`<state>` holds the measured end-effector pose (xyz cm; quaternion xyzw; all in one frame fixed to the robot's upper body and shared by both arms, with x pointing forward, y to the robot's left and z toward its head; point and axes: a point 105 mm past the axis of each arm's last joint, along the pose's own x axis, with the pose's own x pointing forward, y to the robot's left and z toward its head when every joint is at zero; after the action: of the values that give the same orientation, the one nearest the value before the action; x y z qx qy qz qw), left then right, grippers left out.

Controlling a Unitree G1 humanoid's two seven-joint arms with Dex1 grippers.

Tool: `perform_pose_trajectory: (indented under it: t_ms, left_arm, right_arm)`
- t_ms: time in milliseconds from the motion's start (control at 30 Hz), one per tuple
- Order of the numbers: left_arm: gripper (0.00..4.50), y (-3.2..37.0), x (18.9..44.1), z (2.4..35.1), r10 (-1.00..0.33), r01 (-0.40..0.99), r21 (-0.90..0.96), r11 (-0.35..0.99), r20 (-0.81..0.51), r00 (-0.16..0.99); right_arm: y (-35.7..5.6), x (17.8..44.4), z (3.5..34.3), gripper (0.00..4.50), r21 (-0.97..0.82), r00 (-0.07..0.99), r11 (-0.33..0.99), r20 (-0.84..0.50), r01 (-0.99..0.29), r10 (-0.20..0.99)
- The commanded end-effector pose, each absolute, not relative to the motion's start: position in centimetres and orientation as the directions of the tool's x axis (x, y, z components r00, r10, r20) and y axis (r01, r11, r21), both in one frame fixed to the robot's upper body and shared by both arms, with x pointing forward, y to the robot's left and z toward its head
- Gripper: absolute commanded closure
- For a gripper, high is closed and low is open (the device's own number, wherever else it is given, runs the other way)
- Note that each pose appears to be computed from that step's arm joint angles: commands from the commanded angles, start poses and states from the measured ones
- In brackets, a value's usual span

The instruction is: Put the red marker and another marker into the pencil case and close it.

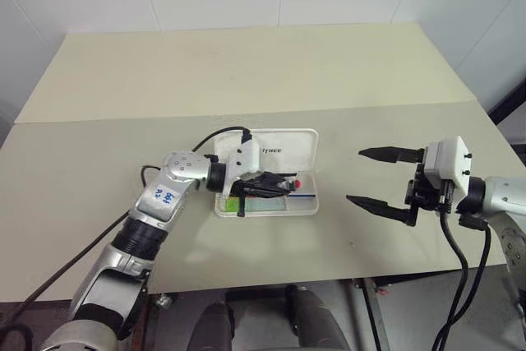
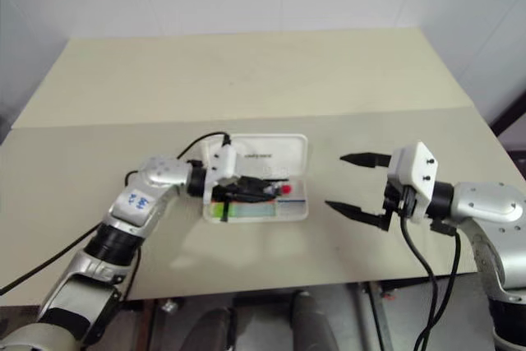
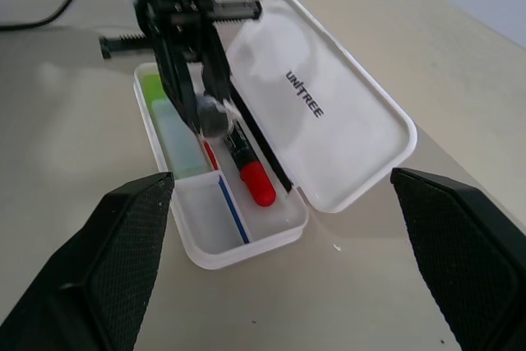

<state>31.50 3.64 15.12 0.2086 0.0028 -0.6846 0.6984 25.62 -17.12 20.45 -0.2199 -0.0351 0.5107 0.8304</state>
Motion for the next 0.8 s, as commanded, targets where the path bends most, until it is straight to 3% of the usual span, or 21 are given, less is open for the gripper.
perform_pose_trajectory:
  t_ms: [33, 533, 700, 733, 800]
  left_arm:
    - [4.1, 2.6, 31.7, 15.8, -0.956, 0.942, 0.328, -0.064, -0.292, 0.037]
    - [4.1, 0.6, 32.1, 14.1, -0.947, 0.957, 0.276, -0.093, -0.323, 0.001]
    - [4.1, 0.6, 32.7, 13.5, -0.941, 0.962, 0.268, -0.058, -0.335, 0.037]
    - [3.38, 0.4, 32.8, 13.5, -0.943, 0.962, 0.27, -0.05, -0.329, 0.043]
    - [2.84, -0.1, 32.6, 13.7, -0.949, 0.961, 0.268, -0.063, -0.316, 0.026]
  right_arm:
    - [-17.1, 24.8, 21.7, 0.0, -0.442, 0.498, 0.396, -0.14, -0.805, 0.856]
    - [-16.9, 24.2, 21.8, 0.0, -0.444, 0.541, 0.449, -0.1, -0.775, 0.835]
    - [-17.0, 24.2, 22.1, 0.0, -0.452, 0.548, 0.455, -0.094, -0.767, 0.831]
    - [-17.0, 24.2, 22.1, 0.0, -0.454, 0.549, 0.456, -0.093, -0.766, 0.83]
    - [-17.0, 24.2, 22.2, 0.0, -0.457, 0.551, 0.457, -0.092, -0.764, 0.83]
